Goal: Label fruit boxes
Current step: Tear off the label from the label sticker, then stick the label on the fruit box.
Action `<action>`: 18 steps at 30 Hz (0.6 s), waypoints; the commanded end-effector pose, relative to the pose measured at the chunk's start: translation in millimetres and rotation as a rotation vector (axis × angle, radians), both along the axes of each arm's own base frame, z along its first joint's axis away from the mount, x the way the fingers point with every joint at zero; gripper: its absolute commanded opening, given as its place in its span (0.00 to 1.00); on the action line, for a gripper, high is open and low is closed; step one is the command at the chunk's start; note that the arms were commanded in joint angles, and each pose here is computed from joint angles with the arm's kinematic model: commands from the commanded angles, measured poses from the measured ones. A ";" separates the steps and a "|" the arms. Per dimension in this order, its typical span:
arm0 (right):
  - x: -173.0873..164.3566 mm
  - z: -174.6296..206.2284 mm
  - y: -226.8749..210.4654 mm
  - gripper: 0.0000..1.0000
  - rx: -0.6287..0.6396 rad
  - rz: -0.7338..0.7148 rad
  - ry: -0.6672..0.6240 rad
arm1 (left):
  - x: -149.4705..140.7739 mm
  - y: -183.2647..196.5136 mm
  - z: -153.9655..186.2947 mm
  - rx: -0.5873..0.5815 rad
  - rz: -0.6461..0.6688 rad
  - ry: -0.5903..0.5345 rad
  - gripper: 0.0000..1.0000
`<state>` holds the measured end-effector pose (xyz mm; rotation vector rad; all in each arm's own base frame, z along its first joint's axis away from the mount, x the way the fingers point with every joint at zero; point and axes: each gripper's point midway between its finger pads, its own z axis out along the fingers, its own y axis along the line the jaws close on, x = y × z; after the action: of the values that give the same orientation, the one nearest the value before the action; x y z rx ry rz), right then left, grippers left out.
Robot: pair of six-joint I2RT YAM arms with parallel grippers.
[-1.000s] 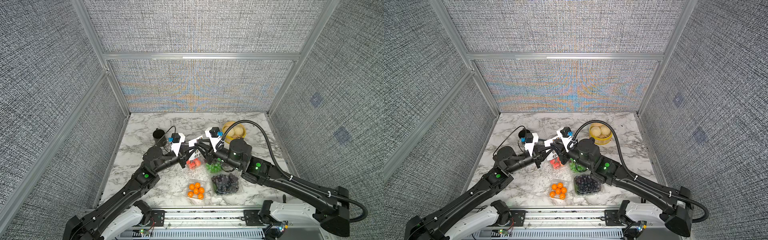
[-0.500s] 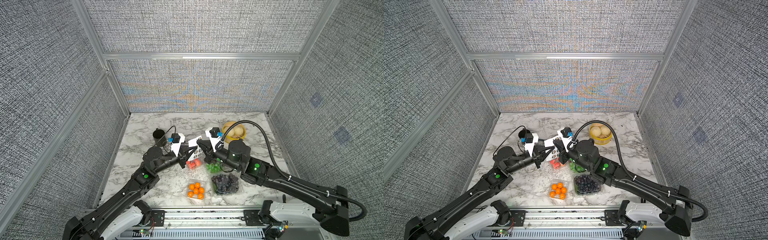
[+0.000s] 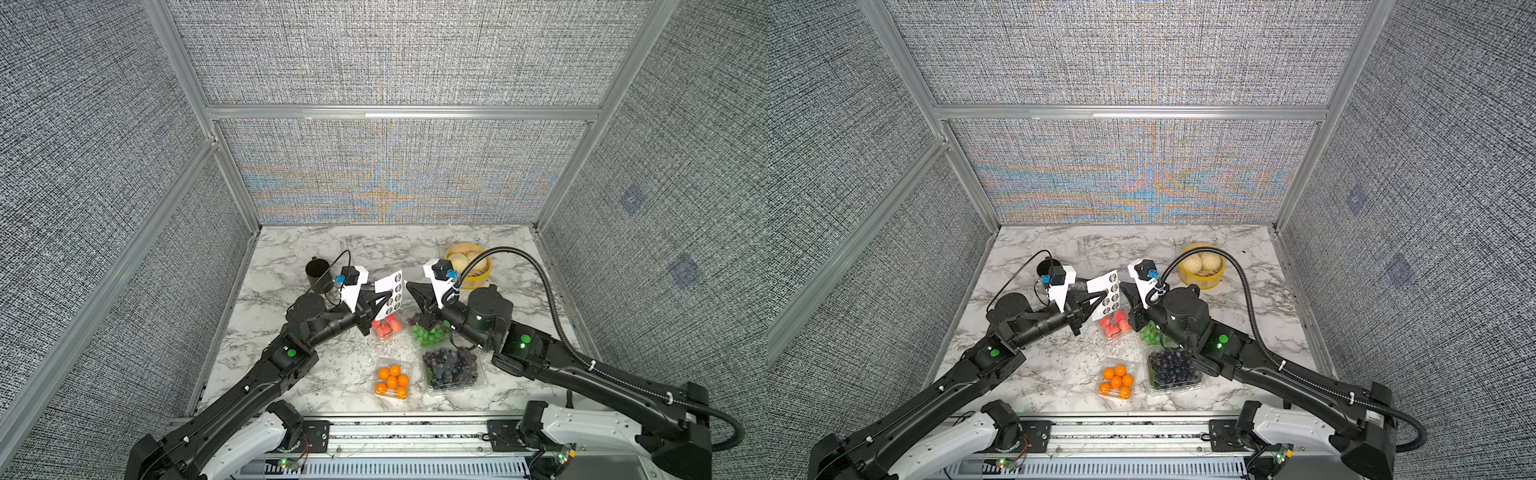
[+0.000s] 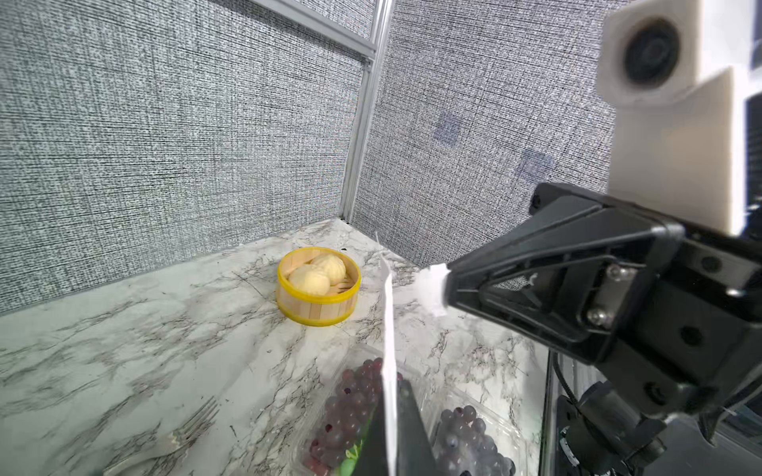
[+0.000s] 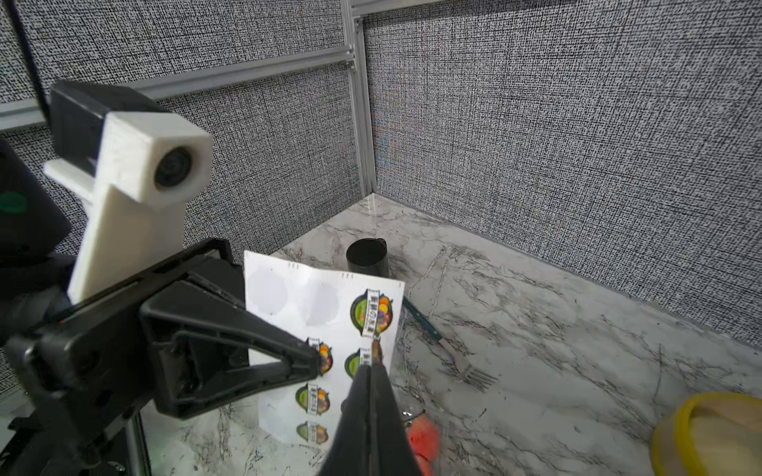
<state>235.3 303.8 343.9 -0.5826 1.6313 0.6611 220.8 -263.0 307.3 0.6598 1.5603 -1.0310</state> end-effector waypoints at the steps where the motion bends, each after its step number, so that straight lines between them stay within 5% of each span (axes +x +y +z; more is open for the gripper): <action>1: 3.3 -5.9 -10.8 0.00 -0.043 -0.048 -0.007 | 3.9 2.7 -0.5 0.005 0.029 0.004 0.00; 8: 32.9 -55.6 -59.3 0.00 -0.330 -0.292 0.109 | 22.2 27.2 -34.9 0.042 0.218 0.141 0.00; 18: 63.9 -153.1 -80.8 0.00 -0.663 -0.387 0.427 | 15.0 56.5 -103.0 0.069 0.350 0.347 0.00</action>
<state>305.8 245.4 218.7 -0.5747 2.1834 0.0735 236.3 -213.7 220.4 0.3111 1.8762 -0.8683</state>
